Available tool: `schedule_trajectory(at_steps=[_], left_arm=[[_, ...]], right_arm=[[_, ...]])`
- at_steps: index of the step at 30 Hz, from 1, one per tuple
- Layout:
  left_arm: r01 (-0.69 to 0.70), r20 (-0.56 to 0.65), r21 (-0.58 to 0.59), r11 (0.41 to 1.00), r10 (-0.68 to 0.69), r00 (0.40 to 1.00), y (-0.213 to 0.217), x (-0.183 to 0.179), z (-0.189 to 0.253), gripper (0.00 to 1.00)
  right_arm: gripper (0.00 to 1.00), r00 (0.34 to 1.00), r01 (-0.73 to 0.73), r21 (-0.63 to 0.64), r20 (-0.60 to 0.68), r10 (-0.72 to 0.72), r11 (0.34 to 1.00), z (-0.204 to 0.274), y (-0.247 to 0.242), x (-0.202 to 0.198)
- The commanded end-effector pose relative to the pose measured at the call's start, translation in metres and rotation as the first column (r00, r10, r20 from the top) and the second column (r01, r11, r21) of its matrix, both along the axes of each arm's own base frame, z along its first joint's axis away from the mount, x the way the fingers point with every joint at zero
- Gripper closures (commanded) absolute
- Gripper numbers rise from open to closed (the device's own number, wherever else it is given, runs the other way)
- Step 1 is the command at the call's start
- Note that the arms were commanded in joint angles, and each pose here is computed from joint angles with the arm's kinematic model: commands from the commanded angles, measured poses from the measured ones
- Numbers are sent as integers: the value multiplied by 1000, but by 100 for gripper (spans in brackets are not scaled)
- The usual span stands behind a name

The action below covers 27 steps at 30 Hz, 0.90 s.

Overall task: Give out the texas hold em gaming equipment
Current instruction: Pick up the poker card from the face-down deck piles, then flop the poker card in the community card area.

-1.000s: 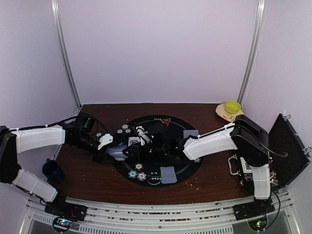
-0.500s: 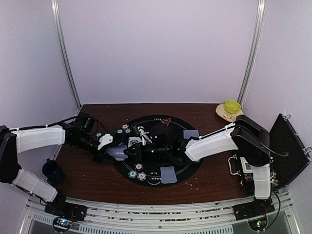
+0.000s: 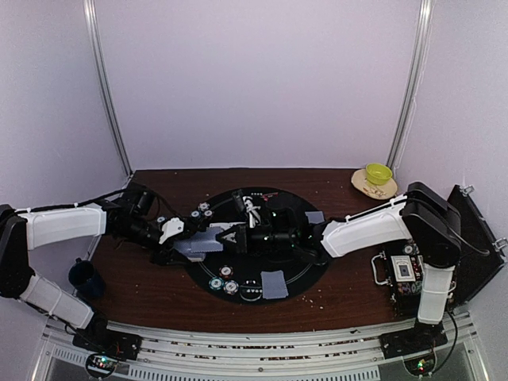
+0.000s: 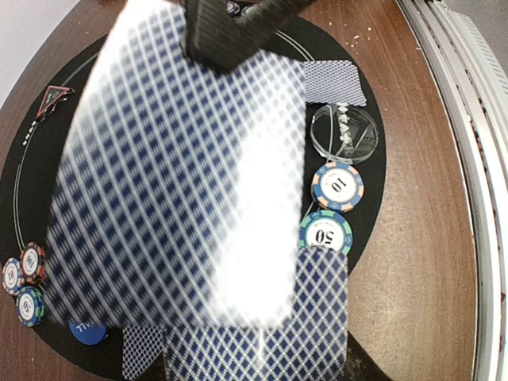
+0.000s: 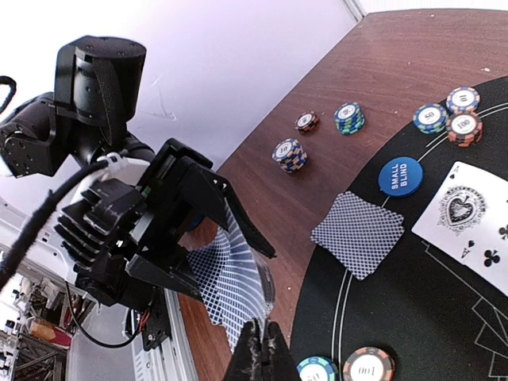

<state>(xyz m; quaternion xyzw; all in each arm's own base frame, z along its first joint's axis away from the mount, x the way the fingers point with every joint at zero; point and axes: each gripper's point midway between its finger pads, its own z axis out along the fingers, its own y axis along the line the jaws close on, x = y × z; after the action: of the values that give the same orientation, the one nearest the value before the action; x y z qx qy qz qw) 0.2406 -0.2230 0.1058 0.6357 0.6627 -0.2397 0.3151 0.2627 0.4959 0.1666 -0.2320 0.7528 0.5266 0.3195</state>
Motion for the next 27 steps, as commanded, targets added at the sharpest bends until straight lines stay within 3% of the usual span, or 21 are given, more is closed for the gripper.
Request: schedule_trajectory(at_steps=[1,6,14,22,27], left_arm=[[14,29,-28,1000,-14,999,-4,3,6,53],[15,28,-27,1000,-14,1000,-4,3,6,53],[14,27,-29,999,-13,1000,-4,3,6,52],[13,23,-27,1000,-13,1000,-4,3,5,53],[15,25,-29,999,-14,1000,-5,4,6,53]], right_arm=[[100,994,82,4,66,-82,997,26,-24,16],[100,955,254,-107,184,-232,961,33,-61,39],[100,802,564,-329,437,-407,758,21,-116,85],[100,654,737,-461,670,-352,494,11,-144,110],[100,574,808,-519,801,-171,280,1,-149,113]])
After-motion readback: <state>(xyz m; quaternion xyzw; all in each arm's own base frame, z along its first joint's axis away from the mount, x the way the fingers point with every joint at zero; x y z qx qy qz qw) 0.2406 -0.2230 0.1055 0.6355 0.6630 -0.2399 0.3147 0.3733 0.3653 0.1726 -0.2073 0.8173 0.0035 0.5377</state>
